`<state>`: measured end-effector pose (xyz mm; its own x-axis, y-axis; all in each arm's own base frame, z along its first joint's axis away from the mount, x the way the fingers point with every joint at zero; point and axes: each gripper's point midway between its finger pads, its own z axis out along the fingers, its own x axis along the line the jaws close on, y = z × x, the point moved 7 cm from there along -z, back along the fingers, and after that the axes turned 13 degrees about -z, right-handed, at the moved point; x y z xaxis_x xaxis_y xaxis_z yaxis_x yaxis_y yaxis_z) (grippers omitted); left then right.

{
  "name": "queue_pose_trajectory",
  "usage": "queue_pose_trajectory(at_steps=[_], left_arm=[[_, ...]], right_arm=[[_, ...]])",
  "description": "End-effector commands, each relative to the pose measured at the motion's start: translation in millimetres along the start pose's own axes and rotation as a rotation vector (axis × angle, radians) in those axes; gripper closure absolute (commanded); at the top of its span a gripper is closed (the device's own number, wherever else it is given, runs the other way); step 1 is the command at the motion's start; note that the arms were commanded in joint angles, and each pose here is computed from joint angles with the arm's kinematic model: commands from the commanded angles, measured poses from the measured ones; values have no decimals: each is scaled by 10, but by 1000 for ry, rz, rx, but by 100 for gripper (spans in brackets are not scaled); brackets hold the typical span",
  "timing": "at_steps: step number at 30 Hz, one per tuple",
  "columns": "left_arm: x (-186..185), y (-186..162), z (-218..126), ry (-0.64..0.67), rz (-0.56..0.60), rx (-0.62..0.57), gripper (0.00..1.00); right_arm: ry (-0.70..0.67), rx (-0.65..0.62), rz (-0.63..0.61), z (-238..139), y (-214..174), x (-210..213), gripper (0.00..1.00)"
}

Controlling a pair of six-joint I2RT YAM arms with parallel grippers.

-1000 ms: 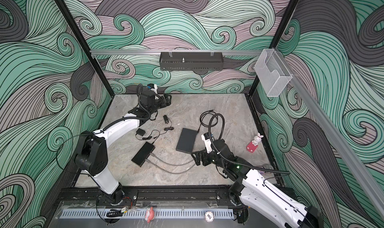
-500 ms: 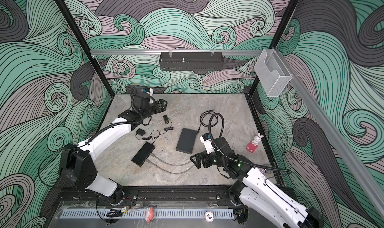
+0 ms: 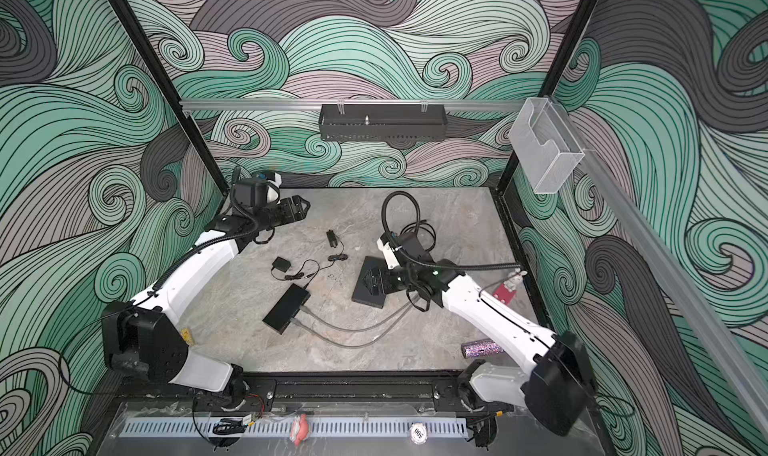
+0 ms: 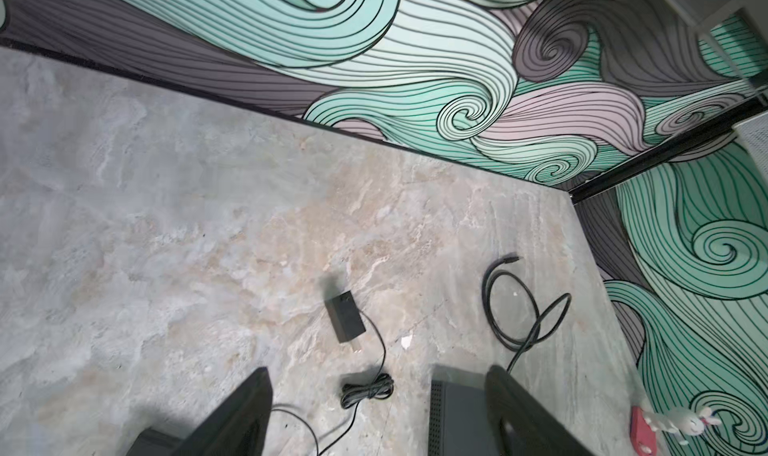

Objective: Insert the plug into the switch port

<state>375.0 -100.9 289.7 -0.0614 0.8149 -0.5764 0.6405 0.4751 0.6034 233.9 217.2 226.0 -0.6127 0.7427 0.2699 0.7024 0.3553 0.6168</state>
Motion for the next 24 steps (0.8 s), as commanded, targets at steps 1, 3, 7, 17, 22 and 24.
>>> queue_pose_trajectory(at_steps=[1, 3, 7, 17, 22, 24], left_arm=[[-195, 199, -280, -160, -10, -52, 17], [-253, 217, -337, -211, -2, -41, 17], [-288, 199, -396, -269, -56, -2, 17], [-137, 272, -320, -296, -155, 33, 19], [-23, 345, -323, -299, -208, 28, 21], [-17, 353, -323, -307, -224, 33, 21]], right_arm=[[15, 17, 5, 210, 235, 1, 17], [69, 44, -13, 418, 404, 27, 26], [94, 91, -16, 896, 655, -12, 32], [-22, 203, -61, 1922, 990, -345, 50], [-33, 194, -89, 1916, 1006, -197, 51], [-64, 195, -96, 1924, 990, -167, 47]])
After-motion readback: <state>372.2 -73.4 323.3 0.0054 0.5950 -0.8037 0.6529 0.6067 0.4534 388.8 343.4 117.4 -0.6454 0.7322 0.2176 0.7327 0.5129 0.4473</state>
